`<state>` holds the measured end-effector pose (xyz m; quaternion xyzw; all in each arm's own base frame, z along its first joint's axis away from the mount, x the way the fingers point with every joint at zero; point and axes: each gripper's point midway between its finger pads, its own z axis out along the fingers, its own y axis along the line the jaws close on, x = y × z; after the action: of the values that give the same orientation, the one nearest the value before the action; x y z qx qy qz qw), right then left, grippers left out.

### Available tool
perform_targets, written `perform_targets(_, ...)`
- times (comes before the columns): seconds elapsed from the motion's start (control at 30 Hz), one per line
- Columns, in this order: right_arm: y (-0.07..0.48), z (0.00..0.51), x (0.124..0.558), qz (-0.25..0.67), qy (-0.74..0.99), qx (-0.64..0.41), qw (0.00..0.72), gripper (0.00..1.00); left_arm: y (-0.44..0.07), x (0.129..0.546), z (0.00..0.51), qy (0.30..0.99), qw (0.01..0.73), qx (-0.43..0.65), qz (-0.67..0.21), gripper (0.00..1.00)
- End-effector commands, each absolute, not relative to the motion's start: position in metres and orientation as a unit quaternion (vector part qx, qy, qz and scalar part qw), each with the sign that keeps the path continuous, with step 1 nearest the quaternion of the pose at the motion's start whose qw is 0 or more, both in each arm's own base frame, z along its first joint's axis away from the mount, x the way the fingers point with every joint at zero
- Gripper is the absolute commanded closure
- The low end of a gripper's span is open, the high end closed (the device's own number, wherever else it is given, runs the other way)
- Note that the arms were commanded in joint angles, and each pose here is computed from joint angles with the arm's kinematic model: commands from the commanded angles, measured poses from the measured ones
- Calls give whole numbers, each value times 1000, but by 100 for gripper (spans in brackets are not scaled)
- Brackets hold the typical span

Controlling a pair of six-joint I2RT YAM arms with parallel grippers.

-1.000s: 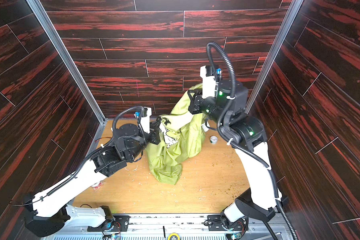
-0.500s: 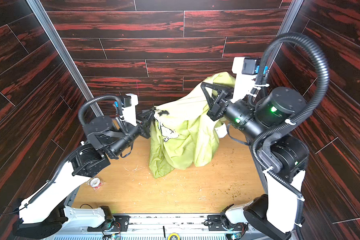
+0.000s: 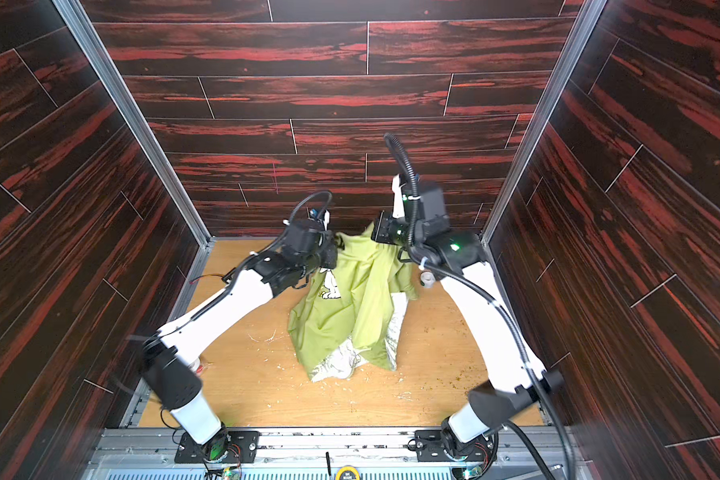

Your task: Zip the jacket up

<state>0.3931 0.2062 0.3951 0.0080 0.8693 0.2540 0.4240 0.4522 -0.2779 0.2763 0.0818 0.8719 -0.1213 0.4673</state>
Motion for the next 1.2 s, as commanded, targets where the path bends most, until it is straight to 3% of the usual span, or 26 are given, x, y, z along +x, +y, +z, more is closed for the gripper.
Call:
perform_targets(0.0, 183, 362, 433, 283, 873, 70, 390, 98, -255, 479, 255, 889, 441, 30, -116, 100)
perform_targets(0.1, 174, 308, 467, 278, 895, 93, 337, 73, -231, 508, 217, 912, 400, -13, -87, 96)
perform_targets(0.17, 170, 289, 478, 263, 904, 97, 323, 63, -214, 515, 195, 927, 367, -35, -71, 67)
perform_targets(0.2, 169, 284, 480, 257, 906, 98, 321, 59, -210, 516, 191, 930, 360, -39, -69, 59)
perform_targets(0.27, 167, 282, 480, 252, 907, 97, 324, 52, -207, 511, 190, 934, 349, -33, -71, 46)
perform_targets(0.33, 161, 282, 475, 242, 906, 99, 332, 46, -208, 504, 197, 931, 355, -22, -80, 41)
perform_targets(0.53, 149, 273, 444, 222, 913, 97, 329, 42, -203, 459, 218, 926, 365, -2, -92, 36)
perform_targets(0.63, 143, 241, 416, 220, 922, 102, 301, 42, -221, 421, 220, 921, 369, 47, -115, 33)
perform_targets(0.83, 144, 153, 362, 239, 938, 124, 221, 40, -260, 346, 168, 930, 320, 153, -94, 30)
perform_targets(1.07, 157, 93, 341, 254, 942, 141, 168, 41, -275, 327, 118, 941, 284, 171, -75, 31)
perform_targets(1.17, 160, 84, 348, 255, 942, 143, 163, 47, -275, 327, 108, 942, 279, 172, -74, 31)
